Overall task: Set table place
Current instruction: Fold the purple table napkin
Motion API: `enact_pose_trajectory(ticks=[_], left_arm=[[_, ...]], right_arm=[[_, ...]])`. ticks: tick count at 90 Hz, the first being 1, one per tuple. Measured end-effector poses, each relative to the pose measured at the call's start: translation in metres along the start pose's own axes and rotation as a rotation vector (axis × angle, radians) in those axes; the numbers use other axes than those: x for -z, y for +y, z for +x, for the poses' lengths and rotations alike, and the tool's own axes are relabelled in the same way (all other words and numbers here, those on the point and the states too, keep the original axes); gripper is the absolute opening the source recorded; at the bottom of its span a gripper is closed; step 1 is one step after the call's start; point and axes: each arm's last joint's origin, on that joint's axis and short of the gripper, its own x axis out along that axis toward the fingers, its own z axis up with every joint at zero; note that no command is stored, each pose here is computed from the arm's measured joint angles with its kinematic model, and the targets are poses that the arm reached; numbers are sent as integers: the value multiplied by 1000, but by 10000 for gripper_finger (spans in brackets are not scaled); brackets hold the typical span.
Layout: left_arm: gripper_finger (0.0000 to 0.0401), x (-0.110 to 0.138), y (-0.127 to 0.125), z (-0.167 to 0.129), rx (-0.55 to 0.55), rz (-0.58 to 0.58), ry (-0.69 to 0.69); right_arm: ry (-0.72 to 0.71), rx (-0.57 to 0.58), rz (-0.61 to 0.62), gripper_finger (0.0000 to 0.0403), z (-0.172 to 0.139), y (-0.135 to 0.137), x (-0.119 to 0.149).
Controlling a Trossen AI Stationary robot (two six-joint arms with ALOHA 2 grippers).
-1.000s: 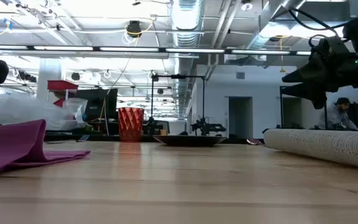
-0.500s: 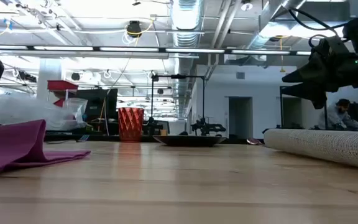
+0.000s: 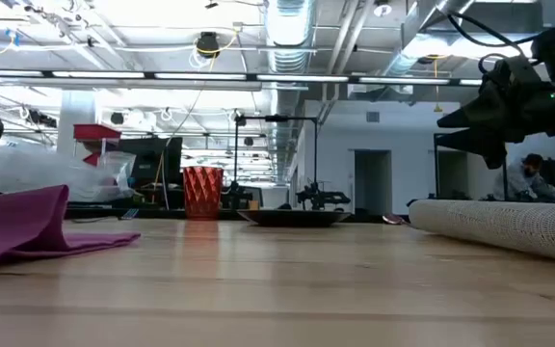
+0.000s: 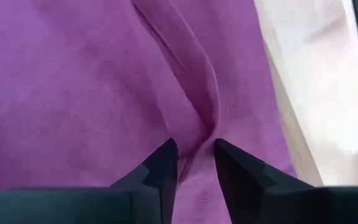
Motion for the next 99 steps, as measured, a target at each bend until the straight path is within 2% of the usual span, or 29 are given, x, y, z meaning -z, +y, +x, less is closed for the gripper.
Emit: enact_pose_trajectory(ticks=[21, 35, 63, 83, 89, 99], left_arm=[[7, -6, -3, -11, 1, -11, -5], [1, -10, -3, -12, 12, -64, -42], [0, -11, -4, -26, 26, -221, 20], [0, -21, -14, -35, 53, -347, -51], [0, -19, -18, -34, 25, -349, -50], [5, -18, -23, -33, 17, -265, -48]], right_arm=[[0, 1, -9, 185, 0, 0, 0], [0, 1, -9, 185, 0, 0, 0], [3, 6, -9, 185, 0, 0, 1], [4, 6, -8, 185, 0, 0, 1], [3, 6, -8, 185, 0, 0, 1], [4, 5, -8, 185, 0, 0, 1]])
